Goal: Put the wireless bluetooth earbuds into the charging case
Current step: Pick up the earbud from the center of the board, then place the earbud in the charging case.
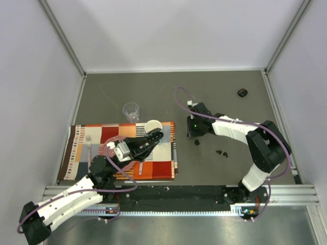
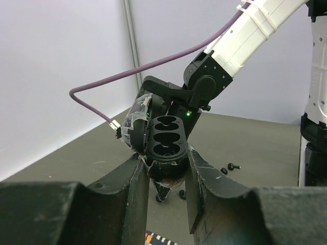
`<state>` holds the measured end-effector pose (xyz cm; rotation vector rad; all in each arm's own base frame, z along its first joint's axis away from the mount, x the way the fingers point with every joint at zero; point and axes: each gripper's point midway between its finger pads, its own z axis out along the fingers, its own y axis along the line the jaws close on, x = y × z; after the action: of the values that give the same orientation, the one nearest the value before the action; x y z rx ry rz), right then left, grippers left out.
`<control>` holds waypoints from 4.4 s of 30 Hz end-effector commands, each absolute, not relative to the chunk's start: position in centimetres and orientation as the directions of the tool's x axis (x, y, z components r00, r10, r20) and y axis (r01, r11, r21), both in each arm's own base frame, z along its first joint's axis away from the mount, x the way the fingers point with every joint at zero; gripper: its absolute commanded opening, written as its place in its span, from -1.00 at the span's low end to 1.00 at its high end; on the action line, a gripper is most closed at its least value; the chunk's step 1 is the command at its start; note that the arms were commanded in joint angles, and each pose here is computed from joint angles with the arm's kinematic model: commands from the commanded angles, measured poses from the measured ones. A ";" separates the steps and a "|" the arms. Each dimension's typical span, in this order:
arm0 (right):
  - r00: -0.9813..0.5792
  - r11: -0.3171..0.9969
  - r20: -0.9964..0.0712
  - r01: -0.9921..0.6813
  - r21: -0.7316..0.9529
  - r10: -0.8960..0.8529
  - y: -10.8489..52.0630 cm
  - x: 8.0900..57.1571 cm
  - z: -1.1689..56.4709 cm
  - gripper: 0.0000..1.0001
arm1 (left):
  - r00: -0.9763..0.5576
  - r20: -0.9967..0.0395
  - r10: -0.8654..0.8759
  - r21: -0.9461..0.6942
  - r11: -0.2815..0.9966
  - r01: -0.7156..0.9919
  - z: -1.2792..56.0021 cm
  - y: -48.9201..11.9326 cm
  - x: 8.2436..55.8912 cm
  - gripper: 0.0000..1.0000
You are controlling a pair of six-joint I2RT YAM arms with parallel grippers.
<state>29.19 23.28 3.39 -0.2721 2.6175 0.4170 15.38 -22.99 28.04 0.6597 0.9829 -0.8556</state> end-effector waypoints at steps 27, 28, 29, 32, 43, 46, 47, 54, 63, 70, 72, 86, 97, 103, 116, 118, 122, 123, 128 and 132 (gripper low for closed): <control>-0.827 0.956 -0.539 -0.266 0.123 -0.160 22.7 32.1 4.0 -0.49 | 0.309 -0.896 -0.318 0.100 0.532 0.841 28.2 -22.7 15.6 -1.00; -0.828 0.956 -0.535 -0.269 0.121 -0.165 22.8 32.1 3.9 -0.48 | 0.307 -0.897 -0.318 0.100 0.531 0.842 28.1 -22.7 15.6 -1.00; -0.826 0.956 -0.540 -0.268 0.120 -0.163 22.8 32.3 4.0 -0.48 | 0.310 -0.896 -0.318 0.102 0.531 0.841 28.2 -22.7 15.6 -1.00; -0.827 0.957 -0.537 -0.266 0.113 -0.166 22.7 32.3 3.9 -0.47 | 0.311 -0.895 -0.318 0.103 0.533 0.840 28.2 -22.7 15.6 -1.00; -0.825 0.956 -0.540 -0.268 0.115 -0.167 22.7 32.3 4.2 -0.81 | 0.313 -0.895 -0.317 0.102 0.538 0.836 28.2 -22.6 15.7 -1.00; -0.819 0.954 -0.547 -0.278 0.115 -0.172 22.6 32.2 4.6 -0.95 | 0.312 -0.896 -0.316 0.103 0.537 0.837 28.2 -22.6 15.7 -1.00; -0.815 0.952 -0.553 -0.282 0.121 -0.171 22.7 32.2 4.9 -1.00 | 0.313 -0.895 -0.317 0.103 0.536 0.838 28.3 -22.6 15.7 -1.00; -0.761 0.901 -0.622 -0.383 0.203 -0.184 23.6 30.6 9.5 -1.00 | 0.318 -0.893 -0.317 0.109 0.534 0.839 28.4 -22.6 15.6 -1.00; -0.538 0.672 -0.804 -0.696 0.254 -0.253 24.2 24.4 20.5 -1.00 | 0.325 -0.894 -0.309 0.144 0.489 0.860 28.1 -23.1 14.7 -1.00; -0.302 0.325 -0.905 -0.924 0.201 -0.298 24.8 16.8 29.6 -1.00 | 0.347 -0.887 -0.305 0.203 0.416 0.886 28.2 -23.7 13.2 -1.00; -0.243 0.246 -0.903 -0.956 0.161 -0.355 25.2 14.8 30.6 -1.00 | 0.348 -0.888 -0.299 0.218 0.393 0.893 28.3 -24.0 12.8 -1.00; -0.037 0.036 -0.824 -0.999 0.020 -0.565 28.4 9.9 30.2 -1.00 | 0.280 -0.924 -0.261 0.238 0.184 0.954 27.8 -26.6 10.7 -1.00; 0.020 0.009 -0.828 -1.000 -0.030 -0.560 29.3 9.9 31.1 -1.00 | 0.266 -0.930 -0.254 0.237 0.142 0.961 27.7 -27.0 10.3 -1.00; 0.036 -0.025 -0.821 -0.999 -0.027 -0.570 30.2 9.3 30.7 -1.00 | 0.260 -0.930 -0.259 0.233 0.131 0.964 27.9 -27.3 10.3 -1.00; 0.066 -0.034 -0.791 -0.998 -0.057 -0.608 31.4 10.3 29.1 -1.00 | 0.255 -0.925 -0.282 0.232 0.112 0.966 28.4 -27.3 9.8 -1.00; 0.068 -0.031 -0.787 -0.998 -0.063 -0.614 31.4 10.4 28.9 -1.00 | 0.254 -0.924 -0.286 0.233 0.106 0.967 28.4 -27.3 9.7 -1.00; 0.076 -0.030 -0.784 -0.997 -0.073 -0.616 31.6 10.7 28.8 -1.00 | 0.258 -0.921 -0.291 0.238 0.103 0.966 28.5 -27.3 9.6 -1.00; 0.078 -0.031 -0.785 -0.997 -0.075 -0.614 31.6 10.7 28.8 -1.00 | 0.256 -0.922 -0.292 0.237 0.098 0.966 28.5 -27.3 9.5 -1.00; 0.085 -0.028 -0.785 -0.996 -0.086 -0.614 31.9 10.9 28.6 -1.00 | 0.259 -0.919 -0.298 0.240 0.099 0.966 28.5 -27.4 9.6 -1.00; 0.089 -0.022 -0.794 -0.995 -0.095 -0.601 32.2 11.1 28.8 -1.00 | 0.257 -0.920 -0.296 0.239 0.095 0.966 28.3 -27.4 9.6 -1.00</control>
<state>10.40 30.64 27.11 -1.7320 1.6855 0.7595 10.45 -27.59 24.95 1.0675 0.9672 -1.1008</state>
